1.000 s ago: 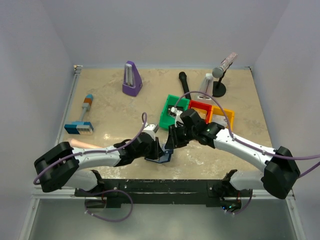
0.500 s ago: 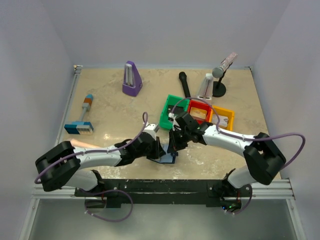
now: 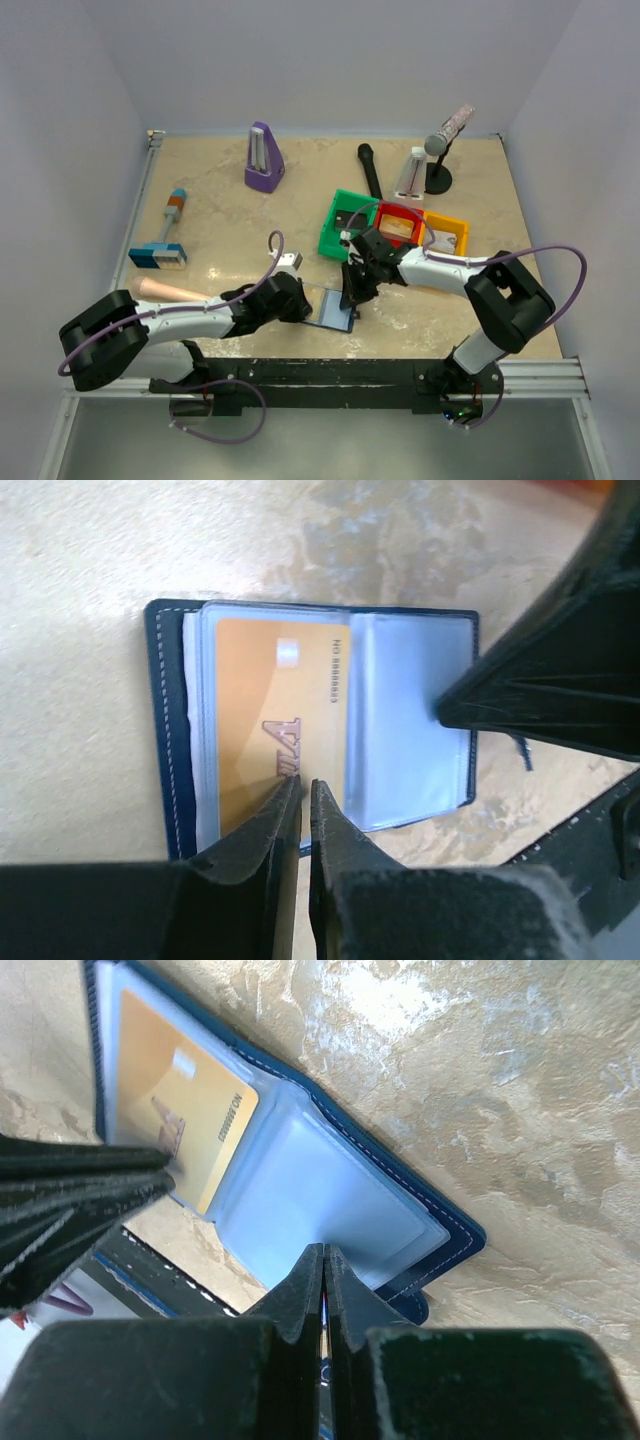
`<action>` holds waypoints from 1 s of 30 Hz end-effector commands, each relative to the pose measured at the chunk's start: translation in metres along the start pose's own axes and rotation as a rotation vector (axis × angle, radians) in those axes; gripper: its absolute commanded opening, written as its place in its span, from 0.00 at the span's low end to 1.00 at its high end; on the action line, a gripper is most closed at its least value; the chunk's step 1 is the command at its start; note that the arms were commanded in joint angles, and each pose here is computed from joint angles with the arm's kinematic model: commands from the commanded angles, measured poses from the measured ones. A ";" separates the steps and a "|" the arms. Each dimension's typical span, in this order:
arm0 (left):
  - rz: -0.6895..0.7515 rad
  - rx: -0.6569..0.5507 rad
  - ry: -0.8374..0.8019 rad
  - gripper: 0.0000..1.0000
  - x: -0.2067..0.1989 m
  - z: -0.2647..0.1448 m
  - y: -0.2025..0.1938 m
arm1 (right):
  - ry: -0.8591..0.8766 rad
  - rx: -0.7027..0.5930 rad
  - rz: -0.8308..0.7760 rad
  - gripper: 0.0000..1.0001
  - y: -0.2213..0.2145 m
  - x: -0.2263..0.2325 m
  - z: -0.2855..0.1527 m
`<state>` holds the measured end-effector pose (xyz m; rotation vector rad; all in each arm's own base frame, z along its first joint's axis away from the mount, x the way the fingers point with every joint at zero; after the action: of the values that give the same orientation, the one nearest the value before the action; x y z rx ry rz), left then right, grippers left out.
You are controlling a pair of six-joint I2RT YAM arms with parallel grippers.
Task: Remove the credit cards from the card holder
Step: Remove the credit card from the card holder.
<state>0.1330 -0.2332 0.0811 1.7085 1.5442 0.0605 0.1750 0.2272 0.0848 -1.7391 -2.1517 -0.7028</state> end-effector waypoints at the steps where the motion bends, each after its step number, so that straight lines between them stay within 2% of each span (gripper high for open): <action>1: -0.042 -0.007 0.117 0.13 0.015 0.001 -0.001 | 0.006 -0.027 -0.047 0.02 0.008 0.002 -0.002; 11: -0.137 0.047 0.239 0.12 0.048 -0.005 -0.023 | -0.038 0.001 -0.045 0.01 0.013 -0.007 0.008; 18: -0.152 0.059 0.222 0.12 0.051 -0.005 -0.027 | -0.087 -0.024 -0.030 0.01 0.019 -0.016 0.001; 22: -0.142 0.037 0.154 0.12 0.043 -0.004 -0.022 | -0.095 -0.042 -0.043 0.01 0.037 -0.009 -0.001; 30: -0.139 0.034 0.135 0.12 0.042 -0.005 -0.022 | -0.106 -0.038 -0.047 0.01 0.058 -0.001 0.006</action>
<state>0.1337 -0.2152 0.0715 1.5584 1.7218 0.0386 0.2199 0.2363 0.0836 -1.7760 -2.2123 -0.6679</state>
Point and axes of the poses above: each gripper's point midway between its finger pads, its own z axis out along the fingers, its own x axis along the line the jaws close on, y = z × x, the point moved 7 cm from there along -z, back along the fingers, and after that the axes turned 2 degrees about z, right-handed, at the moved point
